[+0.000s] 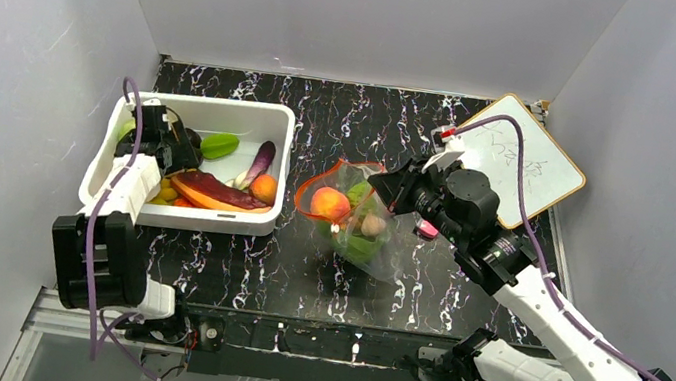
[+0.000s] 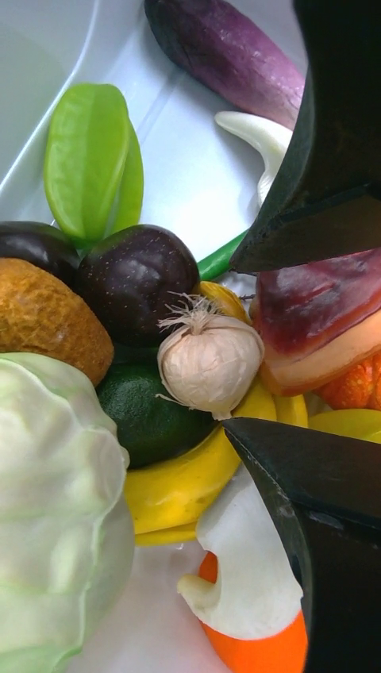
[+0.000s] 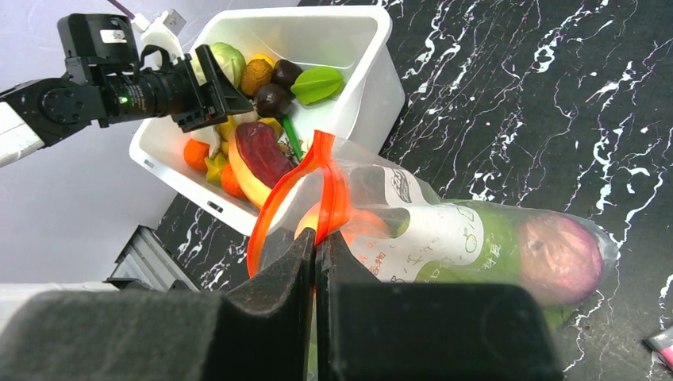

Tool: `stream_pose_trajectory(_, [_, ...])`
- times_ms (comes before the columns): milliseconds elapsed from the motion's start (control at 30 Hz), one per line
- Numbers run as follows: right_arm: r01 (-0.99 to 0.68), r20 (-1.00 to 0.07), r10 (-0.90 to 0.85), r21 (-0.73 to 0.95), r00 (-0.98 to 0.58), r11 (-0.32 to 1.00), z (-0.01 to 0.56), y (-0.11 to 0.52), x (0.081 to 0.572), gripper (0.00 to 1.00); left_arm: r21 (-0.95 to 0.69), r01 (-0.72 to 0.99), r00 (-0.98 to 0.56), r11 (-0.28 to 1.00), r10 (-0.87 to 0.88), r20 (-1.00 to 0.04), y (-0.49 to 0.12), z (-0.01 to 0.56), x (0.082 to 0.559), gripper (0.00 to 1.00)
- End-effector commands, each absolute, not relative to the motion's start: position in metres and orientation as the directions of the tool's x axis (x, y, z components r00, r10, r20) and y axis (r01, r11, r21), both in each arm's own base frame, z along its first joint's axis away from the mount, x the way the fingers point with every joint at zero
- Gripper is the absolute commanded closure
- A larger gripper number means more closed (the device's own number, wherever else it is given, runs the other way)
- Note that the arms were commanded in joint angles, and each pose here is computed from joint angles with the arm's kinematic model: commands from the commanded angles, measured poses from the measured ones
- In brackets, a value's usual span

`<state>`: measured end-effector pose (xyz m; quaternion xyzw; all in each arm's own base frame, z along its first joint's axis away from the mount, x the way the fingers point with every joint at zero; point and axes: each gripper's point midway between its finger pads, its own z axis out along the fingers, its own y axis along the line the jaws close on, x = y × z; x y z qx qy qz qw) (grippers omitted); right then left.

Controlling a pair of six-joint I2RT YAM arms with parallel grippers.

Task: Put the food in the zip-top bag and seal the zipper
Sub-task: Pick up the fake vegetable from the bin.

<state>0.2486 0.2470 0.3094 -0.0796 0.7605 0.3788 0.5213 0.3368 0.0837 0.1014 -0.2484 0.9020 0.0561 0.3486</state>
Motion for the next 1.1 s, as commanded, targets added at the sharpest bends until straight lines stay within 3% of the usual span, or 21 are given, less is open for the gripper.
stream_pose_trajectory(0, [-0.580,-0.876,0.345,0.482,-0.338,0.657,0.352,0.245,0.246,1.00,-0.095,-0.495,-0.621,0.864,-0.428,-0.656,0.088,0.091,0.343,0.35])
stream_pose_trajectory(267, [-0.579,-0.874,0.348,0.485,-0.338,0.656,0.351,0.247,0.247,1.00,-0.119,-0.477,-0.645,0.871,-0.440,-0.625,0.083,0.078,0.347,0.45])
stream_pose_trajectory(500, [-0.579,-0.876,0.346,0.482,-0.337,0.657,0.351,0.247,0.248,1.00,-0.135,-0.439,-0.666,0.888,-0.423,-0.614,0.077,0.081,0.349,0.71])
stream_pose_trajectory(1067, [-0.575,-0.868,0.342,0.495,-0.361,0.651,0.346,0.251,0.249,1.00,-0.225,-0.384,-0.591,0.895,-0.426,-0.685,0.062,0.143,0.343,0.78])
